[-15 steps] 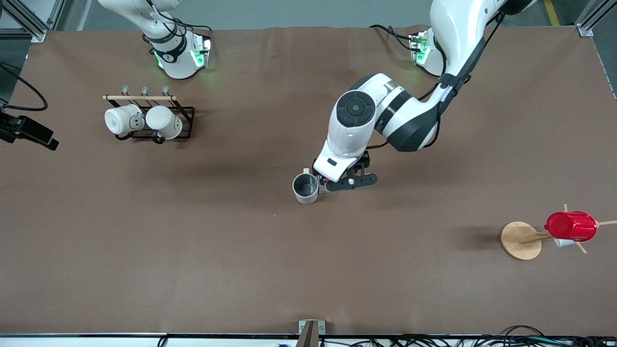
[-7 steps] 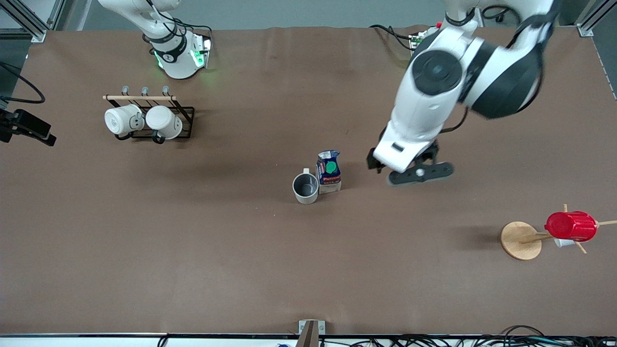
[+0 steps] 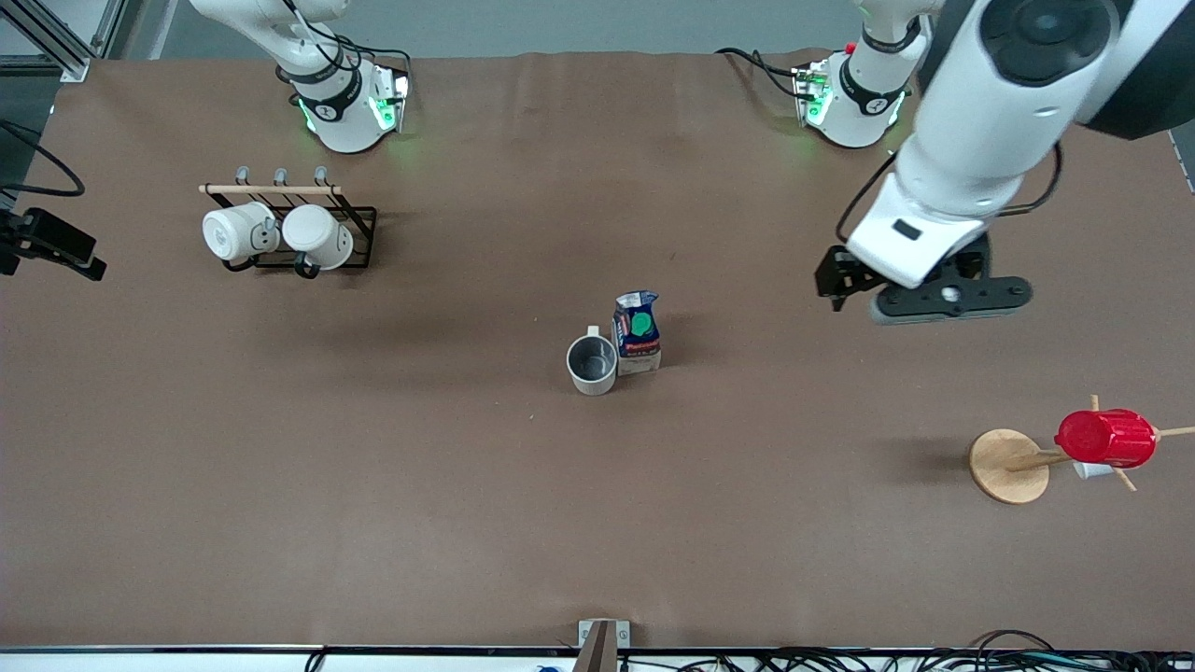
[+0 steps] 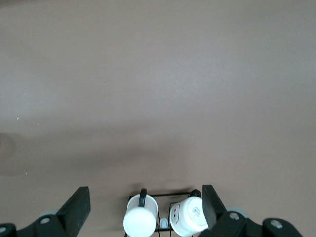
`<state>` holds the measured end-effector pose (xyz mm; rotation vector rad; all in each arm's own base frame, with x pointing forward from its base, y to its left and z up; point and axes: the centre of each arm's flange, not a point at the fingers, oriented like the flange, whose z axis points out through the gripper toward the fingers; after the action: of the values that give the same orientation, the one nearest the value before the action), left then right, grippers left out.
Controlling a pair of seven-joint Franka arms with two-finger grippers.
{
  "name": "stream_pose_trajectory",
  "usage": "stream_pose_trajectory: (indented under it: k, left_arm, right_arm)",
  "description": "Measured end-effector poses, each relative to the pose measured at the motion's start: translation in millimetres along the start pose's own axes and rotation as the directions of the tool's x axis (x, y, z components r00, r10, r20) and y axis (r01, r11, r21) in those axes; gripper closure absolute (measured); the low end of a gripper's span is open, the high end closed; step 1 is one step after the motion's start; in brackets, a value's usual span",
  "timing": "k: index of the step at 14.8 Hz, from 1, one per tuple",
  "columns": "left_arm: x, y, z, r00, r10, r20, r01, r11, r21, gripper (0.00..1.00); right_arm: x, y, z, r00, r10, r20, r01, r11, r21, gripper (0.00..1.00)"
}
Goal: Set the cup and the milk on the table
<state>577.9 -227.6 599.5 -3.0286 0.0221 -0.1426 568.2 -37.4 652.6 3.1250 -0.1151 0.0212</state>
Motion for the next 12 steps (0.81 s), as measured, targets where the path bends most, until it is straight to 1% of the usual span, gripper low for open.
stream_pose_trajectory:
  k: [2, 4, 6, 8, 12]
  left_arm:
    - [2, -23, -10, 1.000, 0.014, -0.008, -0.014, 1.000, -0.018, 0.00]
    - [-2, -46, -22, 1.000, 0.026, -0.008, -0.026, 0.999, -0.030, 0.00]
    - [-13, -76, -27, 0.999, 0.042, 0.012, -0.042, 0.998, -0.038, 0.00]
    - [-30, -108, -28, 0.998, 0.058, 0.033, -0.056, 0.997, -0.056, 0.00]
    - [-65, -143, -21, 0.997, 0.005, 0.081, 0.004, 0.993, -0.116, 0.00]
  right_arm:
    - [-6, 1, -2, 0.999, 0.017, 0.037, -0.017, 1.000, -0.001, 0.00]
    - [-6, 1, -4, 0.998, 0.045, 0.033, -0.045, 0.999, -0.002, 0.00]
    - [-5, 2, -6, 0.998, 0.063, 0.020, -0.063, 0.998, -0.001, 0.00]
    - [-5, 6, -6, 0.997, 0.076, 0.019, -0.076, 0.997, -0.001, 0.00]
    - [-8, 11, -5, 0.996, 0.084, 0.024, -0.084, 0.996, 0.000, 0.00]
